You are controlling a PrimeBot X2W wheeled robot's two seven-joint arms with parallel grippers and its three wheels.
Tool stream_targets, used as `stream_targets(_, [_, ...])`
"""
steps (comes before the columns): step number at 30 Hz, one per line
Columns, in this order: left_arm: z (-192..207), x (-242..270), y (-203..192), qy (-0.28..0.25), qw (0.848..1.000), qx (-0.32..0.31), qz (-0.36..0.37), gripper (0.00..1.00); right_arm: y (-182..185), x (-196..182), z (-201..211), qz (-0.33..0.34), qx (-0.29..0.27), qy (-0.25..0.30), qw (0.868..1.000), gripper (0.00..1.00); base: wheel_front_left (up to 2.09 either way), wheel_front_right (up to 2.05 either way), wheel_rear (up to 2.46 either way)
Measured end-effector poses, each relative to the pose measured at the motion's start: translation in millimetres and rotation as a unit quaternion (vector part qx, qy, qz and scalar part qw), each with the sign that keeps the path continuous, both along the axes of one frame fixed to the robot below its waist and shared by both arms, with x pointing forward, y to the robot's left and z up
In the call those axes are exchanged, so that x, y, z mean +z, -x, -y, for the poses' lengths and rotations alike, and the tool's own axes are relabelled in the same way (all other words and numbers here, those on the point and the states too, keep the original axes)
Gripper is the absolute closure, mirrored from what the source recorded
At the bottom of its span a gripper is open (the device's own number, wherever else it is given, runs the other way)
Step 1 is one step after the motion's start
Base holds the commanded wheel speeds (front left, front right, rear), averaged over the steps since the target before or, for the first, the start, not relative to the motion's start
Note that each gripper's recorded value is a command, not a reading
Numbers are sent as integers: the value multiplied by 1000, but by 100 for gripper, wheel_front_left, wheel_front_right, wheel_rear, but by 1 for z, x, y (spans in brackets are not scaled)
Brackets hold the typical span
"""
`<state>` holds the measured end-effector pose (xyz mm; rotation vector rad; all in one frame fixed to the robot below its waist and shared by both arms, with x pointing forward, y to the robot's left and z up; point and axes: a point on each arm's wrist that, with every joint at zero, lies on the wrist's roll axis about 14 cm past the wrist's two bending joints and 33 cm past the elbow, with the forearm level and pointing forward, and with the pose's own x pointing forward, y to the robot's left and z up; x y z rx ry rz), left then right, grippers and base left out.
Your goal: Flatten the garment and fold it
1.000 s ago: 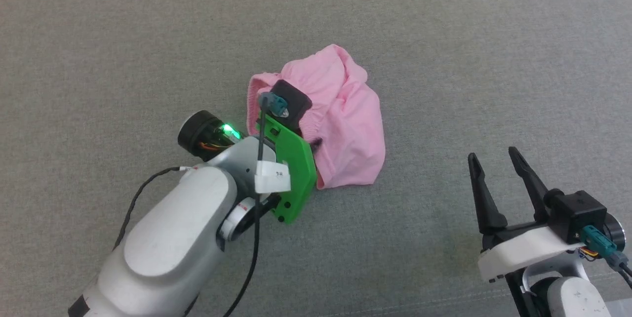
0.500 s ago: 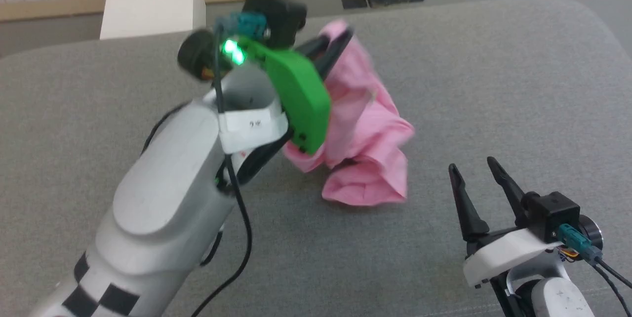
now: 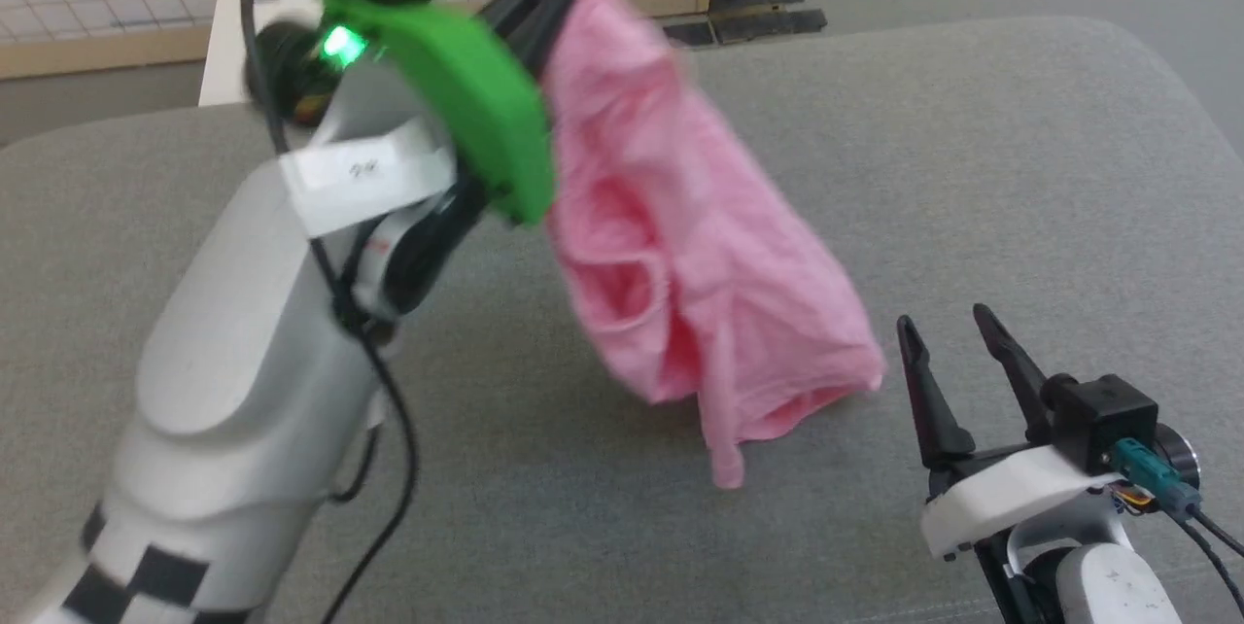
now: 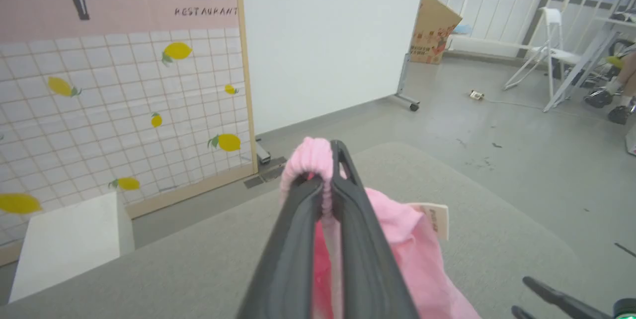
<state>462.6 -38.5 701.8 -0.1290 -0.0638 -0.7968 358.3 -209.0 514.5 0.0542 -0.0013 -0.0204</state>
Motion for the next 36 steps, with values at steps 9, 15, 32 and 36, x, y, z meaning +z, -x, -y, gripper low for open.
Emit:
stream_targets(9, [-133, -190, -35, -147, 958, 176, -173, 100, -19, -19, -13, -26, 21, -2, 999, 0, 0, 0, 0])
stream_targets(15, [-206, -237, -36, -153, 918, 301, -208, 0, -29, -30, -29, -43, 45, -5, 998, 0, 0, 0, 0])
stream_targets(32, [-186, -138, 10, -82, 959, 268, 49, 0, -26, -12, -37, -27, 69, 7, 997, 0, 0, 0, 0])
stream_targets(36, [-188, -142, 43, -91, 955, 273, 67, 0, -23, -7, -45, -24, 85, 7, 996, 0, 0, 0, 0])
